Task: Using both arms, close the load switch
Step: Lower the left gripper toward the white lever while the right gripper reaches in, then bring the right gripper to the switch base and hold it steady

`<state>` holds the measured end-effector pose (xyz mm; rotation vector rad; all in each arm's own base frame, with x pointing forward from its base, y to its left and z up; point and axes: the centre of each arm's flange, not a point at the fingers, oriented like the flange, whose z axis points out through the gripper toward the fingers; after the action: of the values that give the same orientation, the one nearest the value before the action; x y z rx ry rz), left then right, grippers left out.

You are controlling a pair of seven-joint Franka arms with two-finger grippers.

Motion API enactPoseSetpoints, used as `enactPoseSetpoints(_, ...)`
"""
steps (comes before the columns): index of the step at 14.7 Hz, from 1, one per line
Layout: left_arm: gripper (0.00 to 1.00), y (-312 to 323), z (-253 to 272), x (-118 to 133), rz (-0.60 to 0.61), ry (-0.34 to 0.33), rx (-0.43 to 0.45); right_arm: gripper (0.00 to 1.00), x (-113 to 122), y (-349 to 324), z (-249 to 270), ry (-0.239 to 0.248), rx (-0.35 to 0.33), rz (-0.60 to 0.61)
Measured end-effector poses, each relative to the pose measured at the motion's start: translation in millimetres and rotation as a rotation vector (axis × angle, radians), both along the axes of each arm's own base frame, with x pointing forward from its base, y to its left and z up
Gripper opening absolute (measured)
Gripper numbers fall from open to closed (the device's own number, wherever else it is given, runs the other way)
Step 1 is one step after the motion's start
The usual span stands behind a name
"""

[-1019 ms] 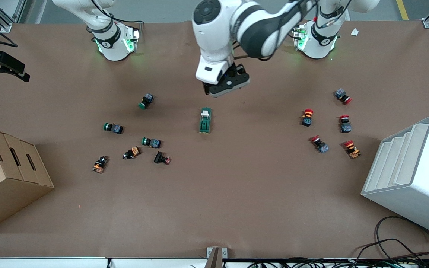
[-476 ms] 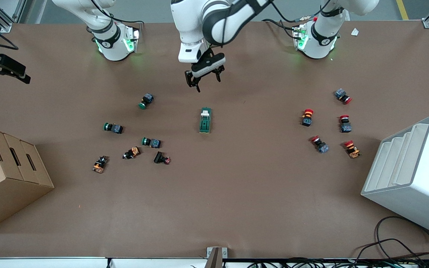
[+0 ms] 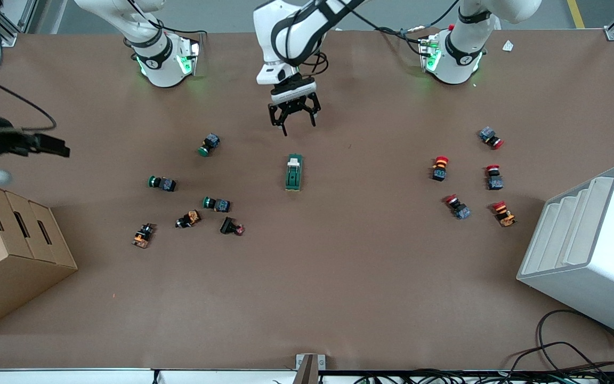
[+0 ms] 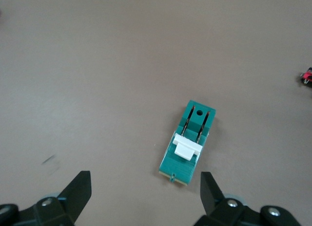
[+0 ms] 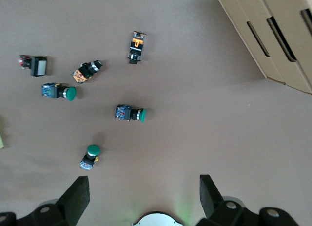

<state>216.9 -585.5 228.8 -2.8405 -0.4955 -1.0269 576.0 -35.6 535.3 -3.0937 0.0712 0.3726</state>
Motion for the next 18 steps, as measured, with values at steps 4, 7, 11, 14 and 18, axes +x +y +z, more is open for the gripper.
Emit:
enactPoseSetpoints(4,0.99,6.4,-65.1,-17.6,-0.052,-0.139,-0.045,1.00,16.0,16.0,-24.5,0.018,-0.010,-0.013)
enactPoseSetpoints(7,0.98,6.4,-80.6,-13.6,-0.176,-0.216,-0.027,1.00,18.4,71.1,-29.9,0.022,-0.019,-0.134)
enactPoseSetpoints(11,0.98,11.2,-108.7,-11.7,-0.275,-0.228,0.046,1.00,16.3,161.1,-41.9,0.025,-0.015,-0.327)
enactPoseSetpoints(14,0.99,3.6,-109.2,-5.1,-0.334,-0.220,0.105,1.00,9.6,239.8,-60.3,0.000,-0.044,-0.454)
enactPoseSetpoints(18,1.00,-4.2,-119.2,6.1,-0.367,-0.236,0.126,1.00,-7.2,343.4,-106.2,-0.035,-0.070,-0.577)
